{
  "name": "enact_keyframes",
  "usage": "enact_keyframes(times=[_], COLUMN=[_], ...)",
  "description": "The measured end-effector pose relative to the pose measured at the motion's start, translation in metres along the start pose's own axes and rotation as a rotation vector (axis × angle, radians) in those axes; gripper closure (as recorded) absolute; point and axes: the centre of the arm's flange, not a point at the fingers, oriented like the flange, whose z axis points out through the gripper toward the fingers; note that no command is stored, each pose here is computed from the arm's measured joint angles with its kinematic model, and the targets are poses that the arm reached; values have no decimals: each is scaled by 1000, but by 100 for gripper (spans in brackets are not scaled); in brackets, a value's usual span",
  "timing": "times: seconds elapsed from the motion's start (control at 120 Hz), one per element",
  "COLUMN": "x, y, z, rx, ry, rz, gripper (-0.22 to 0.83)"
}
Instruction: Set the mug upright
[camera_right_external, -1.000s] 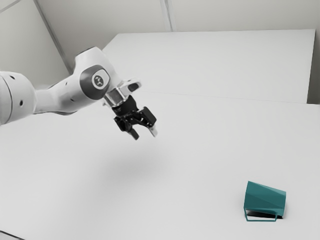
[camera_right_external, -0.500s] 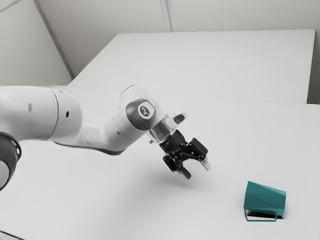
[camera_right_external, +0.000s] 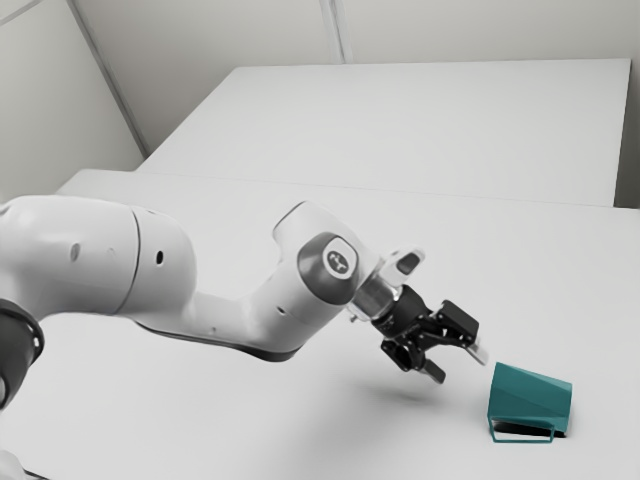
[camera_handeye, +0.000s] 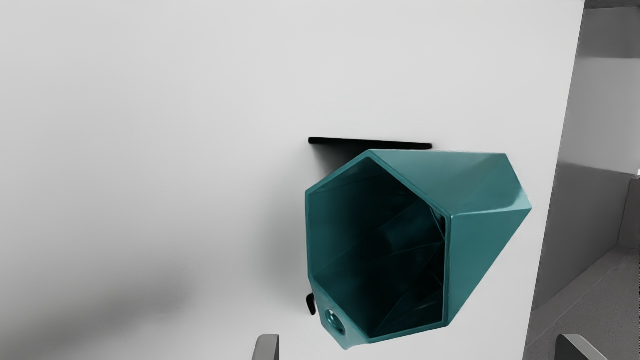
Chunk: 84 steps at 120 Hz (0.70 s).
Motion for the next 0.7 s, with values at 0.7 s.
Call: enact_keyframes(times=[0.7], x=[17], y=[32], z=[62], rx=[-67], ry=[17], rz=[47], gripper=[8])
